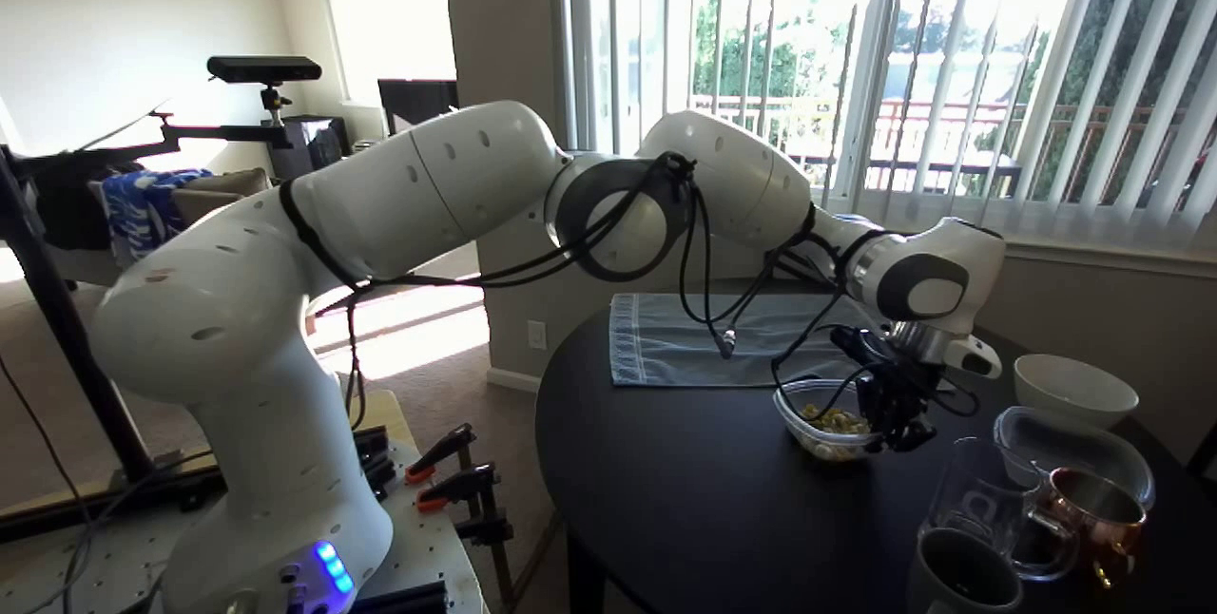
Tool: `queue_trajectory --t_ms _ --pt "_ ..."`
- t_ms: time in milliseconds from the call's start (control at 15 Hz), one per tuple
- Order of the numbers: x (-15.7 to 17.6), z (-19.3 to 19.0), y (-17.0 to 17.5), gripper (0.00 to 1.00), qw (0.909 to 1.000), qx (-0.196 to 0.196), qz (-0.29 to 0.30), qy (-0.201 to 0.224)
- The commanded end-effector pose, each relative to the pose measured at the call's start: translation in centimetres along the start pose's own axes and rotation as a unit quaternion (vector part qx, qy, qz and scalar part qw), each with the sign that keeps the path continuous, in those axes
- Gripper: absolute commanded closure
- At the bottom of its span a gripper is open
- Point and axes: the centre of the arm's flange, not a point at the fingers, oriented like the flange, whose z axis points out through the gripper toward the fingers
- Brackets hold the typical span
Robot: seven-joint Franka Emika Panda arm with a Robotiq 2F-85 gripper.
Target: Pour the candy from the clear bowl onto the table.
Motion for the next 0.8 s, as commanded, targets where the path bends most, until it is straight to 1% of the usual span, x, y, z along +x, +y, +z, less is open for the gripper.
queue_trajectory --t_ms 0,133,333,467,533,733 --pt "0.6 -3.3 -1.2 0.99 0.9980 -0.059 0.006 -0.020" --pt "1.1 -6.3 -2.5 0.99 0.9946 -0.102 -0.009 -0.015" --pt "2.1 -11.3 -5.4 0.99 0.9864 -0.154 -0.057 0.003" --pt "2.8 -14.4 -7.5 0.99 0.9800 -0.175 -0.092 0.021" --pt "3.1 -15.4 -8.3 0.99 0.9768 -0.184 -0.108 0.025" --pt "3.6 -17.1 -9.8 0.99 0.9686 -0.199 -0.148 0.011"
